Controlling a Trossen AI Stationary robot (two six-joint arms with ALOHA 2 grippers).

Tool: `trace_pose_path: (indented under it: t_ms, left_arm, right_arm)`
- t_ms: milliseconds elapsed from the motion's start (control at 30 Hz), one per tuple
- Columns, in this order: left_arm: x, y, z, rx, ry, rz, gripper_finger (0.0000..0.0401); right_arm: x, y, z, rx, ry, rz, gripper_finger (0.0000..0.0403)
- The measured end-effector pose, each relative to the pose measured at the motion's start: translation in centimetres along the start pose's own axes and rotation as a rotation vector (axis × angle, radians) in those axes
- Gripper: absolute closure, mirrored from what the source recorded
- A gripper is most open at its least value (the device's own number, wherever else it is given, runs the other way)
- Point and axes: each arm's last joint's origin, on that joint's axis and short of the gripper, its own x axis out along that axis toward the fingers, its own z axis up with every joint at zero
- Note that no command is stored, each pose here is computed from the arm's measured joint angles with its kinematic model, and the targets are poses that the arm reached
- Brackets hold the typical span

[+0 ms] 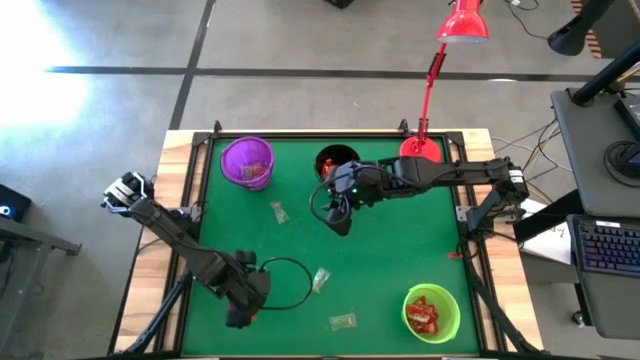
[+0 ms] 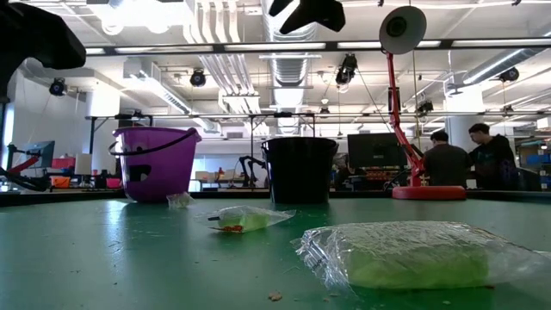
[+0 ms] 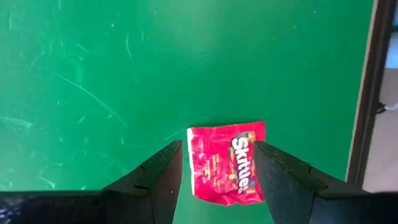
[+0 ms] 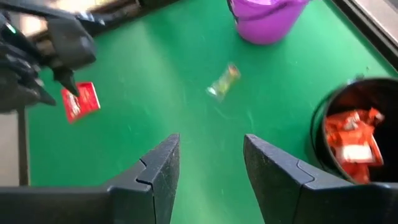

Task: Sort candy
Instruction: Put the red candy into the green bucket

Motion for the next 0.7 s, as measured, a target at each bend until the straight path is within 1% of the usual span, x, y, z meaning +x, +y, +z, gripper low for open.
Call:
trace_pose_path:
  t_ms: [133, 233, 367, 500, 567, 700]
  left_arm:
    - [0.2, -0.2, 0.2, -0.014, -0.027, -0.023, 0.0220]
    - [0.7, -0.3, 0.3, -0.068, -0.059, -0.055, 0.0220]
    - [2.1, 0.0, -1.1, -0.131, 0.006, -0.038, 0.0220]
    - [3.4, 0.4, -2.6, -0.185, 0.097, -0.039, 0.0220]
    - [3.6, 0.2, -3.0, -0.188, 0.120, -0.068, 0.0220]
    - [3.7, -0.5, -3.2, -0.163, 0.106, -0.099, 0.0220]
  right_arm:
    - [-0.1, -0.1, -0.9, -0.016, 0.083, -0.030, 0.0236]
    - [-0.1, -0.2, -1.5, -0.027, 0.145, -0.054, 0.0238]
    - [-0.3, -0.1, -2.3, -0.048, 0.206, -0.073, 0.0237]
    - [-0.4, 0.3, -2.7, -0.079, 0.229, -0.068, 0.0237]
    - [-0.4, 0.5, -2.8, -0.084, 0.229, -0.065, 0.0239]
    - [-0.4, 0.5, -2.8, -0.085, 0.231, -0.065, 0.0237]
